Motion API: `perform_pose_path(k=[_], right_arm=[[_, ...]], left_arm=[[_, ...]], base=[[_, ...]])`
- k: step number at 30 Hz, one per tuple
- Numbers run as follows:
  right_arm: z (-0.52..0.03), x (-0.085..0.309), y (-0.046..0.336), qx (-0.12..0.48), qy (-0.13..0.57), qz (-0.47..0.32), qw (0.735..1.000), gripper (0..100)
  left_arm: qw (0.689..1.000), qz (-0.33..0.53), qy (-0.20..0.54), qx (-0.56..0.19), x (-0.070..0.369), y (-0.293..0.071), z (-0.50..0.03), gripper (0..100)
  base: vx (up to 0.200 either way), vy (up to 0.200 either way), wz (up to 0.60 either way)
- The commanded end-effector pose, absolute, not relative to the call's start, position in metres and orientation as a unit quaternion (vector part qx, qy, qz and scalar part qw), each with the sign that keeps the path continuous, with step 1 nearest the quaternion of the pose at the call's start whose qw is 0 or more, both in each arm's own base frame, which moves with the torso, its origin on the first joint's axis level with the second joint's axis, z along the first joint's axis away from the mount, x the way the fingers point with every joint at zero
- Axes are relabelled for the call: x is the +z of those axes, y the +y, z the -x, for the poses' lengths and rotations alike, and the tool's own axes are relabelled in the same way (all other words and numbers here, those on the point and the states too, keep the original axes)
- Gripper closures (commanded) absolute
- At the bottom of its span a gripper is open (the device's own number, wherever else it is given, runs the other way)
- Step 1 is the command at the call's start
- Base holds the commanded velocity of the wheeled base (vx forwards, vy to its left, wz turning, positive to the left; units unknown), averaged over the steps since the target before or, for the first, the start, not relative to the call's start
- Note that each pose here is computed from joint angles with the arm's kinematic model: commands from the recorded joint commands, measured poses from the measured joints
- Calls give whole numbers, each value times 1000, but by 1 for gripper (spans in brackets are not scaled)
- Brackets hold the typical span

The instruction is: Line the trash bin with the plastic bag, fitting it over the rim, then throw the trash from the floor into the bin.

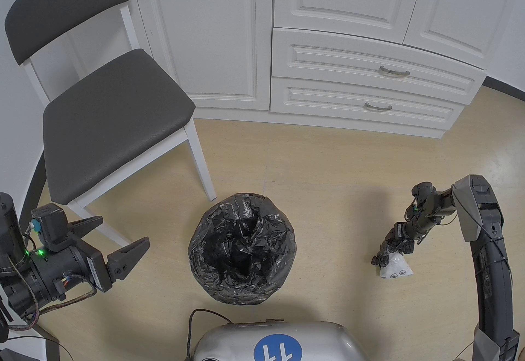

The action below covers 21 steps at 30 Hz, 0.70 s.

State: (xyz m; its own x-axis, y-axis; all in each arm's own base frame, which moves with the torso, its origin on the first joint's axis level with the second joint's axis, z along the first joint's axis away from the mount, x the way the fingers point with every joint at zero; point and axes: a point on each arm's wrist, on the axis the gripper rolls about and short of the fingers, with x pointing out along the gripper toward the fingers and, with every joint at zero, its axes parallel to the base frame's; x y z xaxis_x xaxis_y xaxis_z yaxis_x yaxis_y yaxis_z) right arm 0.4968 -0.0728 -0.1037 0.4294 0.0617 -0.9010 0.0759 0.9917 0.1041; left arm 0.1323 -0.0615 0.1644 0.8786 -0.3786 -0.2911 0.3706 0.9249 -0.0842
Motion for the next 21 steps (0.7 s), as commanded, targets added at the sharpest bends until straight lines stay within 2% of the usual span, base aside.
perform_pose_path(k=[1,6,8,10,14,21], right_arm=[[-497,-104,-72,-4,534,-63,843,100],[-497,-98,-76,-6,529,-66,846,100],[-501,-62,-81,-11,502,-78,861,100],[-498,-46,-80,-8,495,-95,864,100],[-473,16,-72,60,475,-148,866,100],[-426,96,-56,82,445,-137,881,100]], left_arm=[[969,13,154,-193,164,-62,-133,0],[969,12,156,-193,164,-62,-133,0],[969,11,156,-194,164,-62,-133,0],[969,12,154,-193,164,-62,-133,0],[970,12,148,-194,166,-61,-131,0],[972,-21,129,-194,169,-58,-126,0]], base=[[0,0,0],[0,0,0],[0,0,0],[0,0,0],[0,0,0],[0,0,0]])
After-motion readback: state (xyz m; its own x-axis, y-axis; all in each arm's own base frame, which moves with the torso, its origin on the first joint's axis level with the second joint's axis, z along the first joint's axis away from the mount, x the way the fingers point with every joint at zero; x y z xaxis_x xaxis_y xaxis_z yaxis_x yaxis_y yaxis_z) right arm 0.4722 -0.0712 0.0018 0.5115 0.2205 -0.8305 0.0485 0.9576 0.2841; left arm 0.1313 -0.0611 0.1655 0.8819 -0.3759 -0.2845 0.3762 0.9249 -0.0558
